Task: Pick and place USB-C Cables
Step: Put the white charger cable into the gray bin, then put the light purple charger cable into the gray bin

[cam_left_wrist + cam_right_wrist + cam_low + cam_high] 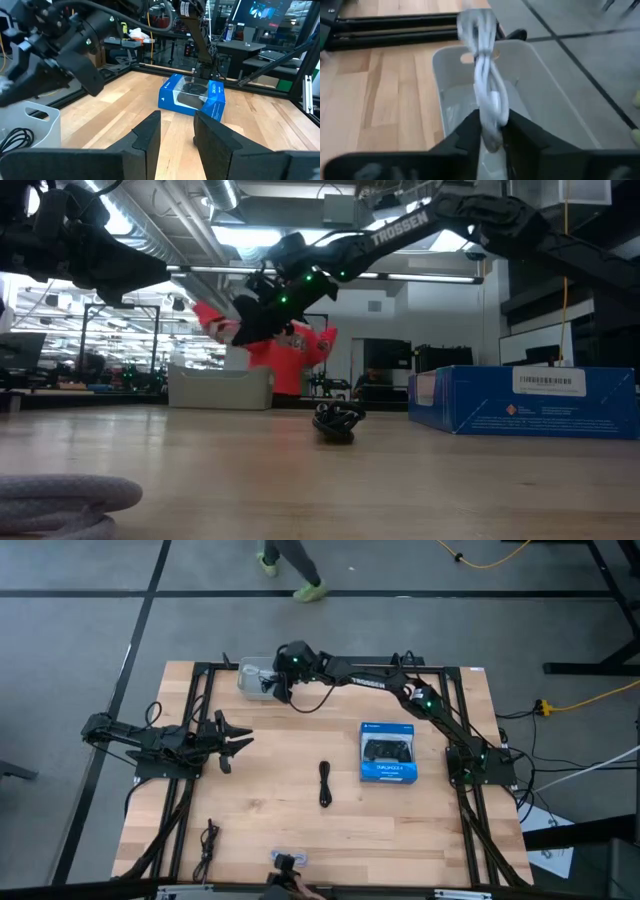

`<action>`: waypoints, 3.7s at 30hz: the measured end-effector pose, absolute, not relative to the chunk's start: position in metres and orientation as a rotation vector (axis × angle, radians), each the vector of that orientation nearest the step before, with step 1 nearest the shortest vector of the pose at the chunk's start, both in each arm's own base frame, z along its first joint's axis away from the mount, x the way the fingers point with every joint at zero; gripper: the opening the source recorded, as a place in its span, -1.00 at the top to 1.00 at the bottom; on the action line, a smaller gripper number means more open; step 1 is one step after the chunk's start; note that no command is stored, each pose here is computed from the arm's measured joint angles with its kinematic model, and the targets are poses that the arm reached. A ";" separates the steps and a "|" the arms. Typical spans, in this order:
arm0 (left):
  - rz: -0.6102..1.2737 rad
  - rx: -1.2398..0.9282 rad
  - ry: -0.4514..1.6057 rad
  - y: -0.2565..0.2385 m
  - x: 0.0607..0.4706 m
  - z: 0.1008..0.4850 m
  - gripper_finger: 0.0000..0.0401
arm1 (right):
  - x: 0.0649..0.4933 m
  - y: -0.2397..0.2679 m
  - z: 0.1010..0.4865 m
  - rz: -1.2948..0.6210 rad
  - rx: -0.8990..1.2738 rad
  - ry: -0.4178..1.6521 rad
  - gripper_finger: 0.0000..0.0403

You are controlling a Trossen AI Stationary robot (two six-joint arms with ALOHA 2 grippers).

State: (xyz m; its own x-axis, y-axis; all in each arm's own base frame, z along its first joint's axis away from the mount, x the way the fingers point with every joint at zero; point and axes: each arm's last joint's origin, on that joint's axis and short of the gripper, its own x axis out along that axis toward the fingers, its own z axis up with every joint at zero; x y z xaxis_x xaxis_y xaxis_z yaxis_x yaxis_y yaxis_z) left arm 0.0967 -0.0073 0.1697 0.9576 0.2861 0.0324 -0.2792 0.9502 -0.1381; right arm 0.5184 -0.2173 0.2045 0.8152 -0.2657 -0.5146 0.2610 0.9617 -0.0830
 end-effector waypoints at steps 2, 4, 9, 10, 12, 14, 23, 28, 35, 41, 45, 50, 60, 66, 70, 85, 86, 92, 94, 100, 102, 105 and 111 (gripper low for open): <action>0.288 -0.133 -0.052 -0.007 0.097 0.170 0.45 | 0.518 -0.217 0.203 -0.279 -0.005 0.562 0.42; 0.287 -0.133 -0.052 -0.007 0.097 0.170 0.45 | 0.518 -0.217 0.203 -0.279 -0.003 0.567 0.34; 0.287 -0.133 -0.052 -0.007 0.097 0.170 0.45 | 0.517 -0.217 0.203 -0.287 0.025 0.571 0.26; 0.287 -0.133 -0.052 -0.007 0.097 0.170 0.45 | 0.518 -0.217 0.206 -0.294 0.047 0.566 0.26; 0.287 -0.133 -0.052 -0.007 0.097 0.170 0.45 | 0.518 -0.217 0.215 -0.313 0.113 0.551 0.27; 0.287 -0.133 -0.052 -0.007 0.097 0.170 0.45 | 0.519 -0.214 0.226 -0.311 0.219 0.536 0.27; 0.287 -0.133 -0.052 -0.007 0.097 0.170 0.45 | 0.517 -0.127 0.246 0.399 0.641 0.763 0.27; 0.287 -0.133 -0.052 -0.007 0.097 0.170 0.45 | 0.507 -0.053 0.228 0.410 0.533 1.083 0.27; 0.287 -0.133 -0.053 -0.007 0.097 0.170 0.45 | 0.500 0.047 0.219 0.108 0.304 1.268 0.27; 0.287 -0.133 -0.052 -0.007 0.097 0.170 0.45 | 0.496 0.124 0.222 0.132 0.124 1.168 0.27; 0.289 -0.133 -0.053 -0.007 0.097 0.170 0.45 | 0.491 0.165 0.225 0.136 0.098 1.082 0.27; 0.286 -0.134 -0.053 -0.007 0.097 0.170 0.45 | 0.486 0.208 0.223 0.154 0.111 0.997 0.27; 0.208 -0.135 -0.046 -0.010 0.097 0.170 0.45 | 0.485 0.262 0.186 0.181 0.062 0.884 0.27; 0.119 -0.138 -0.035 -0.012 0.098 0.169 0.45 | 0.487 0.269 0.170 0.138 0.159 0.901 0.35; 0.096 -0.136 -0.031 -0.013 0.098 0.169 0.45 | 0.486 0.268 0.169 0.148 0.180 0.924 0.39; 0.098 -0.136 -0.031 -0.013 0.098 0.169 0.45 | 0.481 0.257 0.163 0.152 0.205 1.076 0.41; 0.098 -0.136 -0.031 -0.013 0.098 0.169 0.45 | 0.481 0.256 0.163 0.150 0.208 1.083 0.41; 0.099 -0.136 -0.031 -0.013 0.098 0.169 0.45 | 0.478 0.254 0.161 0.104 0.243 1.124 0.41; 0.099 -0.136 -0.031 -0.013 0.098 0.169 0.45 | 0.478 0.254 0.161 0.108 0.240 1.122 0.41; 0.099 -0.136 -0.031 -0.013 0.098 0.169 0.45 | 0.478 0.254 0.161 0.108 0.240 1.120 0.41; 0.099 -0.136 -0.031 -0.013 0.098 0.169 0.45 | 0.478 0.254 0.161 0.109 0.240 1.120 0.41; 0.099 -0.136 -0.031 -0.013 0.098 0.169 0.45 | 0.478 0.254 0.161 0.109 0.240 1.120 0.41; 0.100 -0.136 -0.032 -0.013 0.098 0.169 0.45 | 0.478 0.254 0.161 0.108 0.236 1.119 0.41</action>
State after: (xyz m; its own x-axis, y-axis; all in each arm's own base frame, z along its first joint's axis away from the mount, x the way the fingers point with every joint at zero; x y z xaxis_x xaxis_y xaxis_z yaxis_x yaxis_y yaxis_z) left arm 0.0977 -0.0127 0.1688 0.9945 0.1014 0.0247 -0.0971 0.9859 -0.1366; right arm 0.4783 0.2543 0.1613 0.4350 0.2042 -0.8770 0.0325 0.9698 0.2419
